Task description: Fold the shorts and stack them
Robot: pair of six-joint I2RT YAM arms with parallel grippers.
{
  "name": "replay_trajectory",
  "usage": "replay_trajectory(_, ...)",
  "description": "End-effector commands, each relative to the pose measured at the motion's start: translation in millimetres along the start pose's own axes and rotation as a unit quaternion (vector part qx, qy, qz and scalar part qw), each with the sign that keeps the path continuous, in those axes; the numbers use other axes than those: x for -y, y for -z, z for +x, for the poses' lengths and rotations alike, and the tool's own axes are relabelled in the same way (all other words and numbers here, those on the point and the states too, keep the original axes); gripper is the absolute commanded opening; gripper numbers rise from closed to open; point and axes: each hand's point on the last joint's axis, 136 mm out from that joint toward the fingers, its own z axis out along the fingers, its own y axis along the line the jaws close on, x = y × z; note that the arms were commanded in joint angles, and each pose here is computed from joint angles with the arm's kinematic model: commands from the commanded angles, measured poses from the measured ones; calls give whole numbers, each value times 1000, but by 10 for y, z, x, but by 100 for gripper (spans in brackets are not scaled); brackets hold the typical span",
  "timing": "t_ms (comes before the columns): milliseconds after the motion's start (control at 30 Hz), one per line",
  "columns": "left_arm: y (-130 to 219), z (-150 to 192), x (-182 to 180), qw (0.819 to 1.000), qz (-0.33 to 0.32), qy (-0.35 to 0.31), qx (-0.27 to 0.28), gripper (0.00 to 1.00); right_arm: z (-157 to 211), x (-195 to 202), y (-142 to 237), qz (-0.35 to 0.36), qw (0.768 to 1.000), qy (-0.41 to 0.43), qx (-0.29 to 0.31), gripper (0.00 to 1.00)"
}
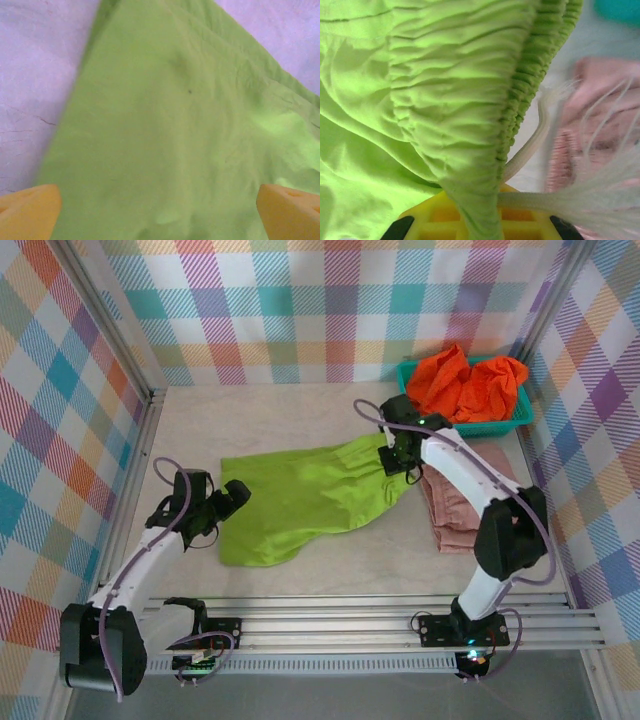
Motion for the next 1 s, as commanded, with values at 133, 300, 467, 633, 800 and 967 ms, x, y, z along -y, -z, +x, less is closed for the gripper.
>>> replay_trajectory(133,152,-55,265,998,57,-16,6,100,-111,545,698,137,986,94,25,0)
replay_trajectory(300,123,29,340,997,75,-15,-13,100,-245,683,861,186,976,110,29,0)
replay_trajectory(467,41,147,489,993,107,-6,-40,99,-450,622,966,228,963,137,41,0)
replay_trajectory(633,-108,305,619,990,119,-4,-78,89,-582,422,972,239,960,144,35,0)
replay_trajectory(800,-284,492,749,988,115,-13,-106,73,-656,169,923,238,960,142,28,0)
replay_trajectory(967,-497,737,772,988,89,-16,-127,57,-673,-105,854,233,960,151,22,0)
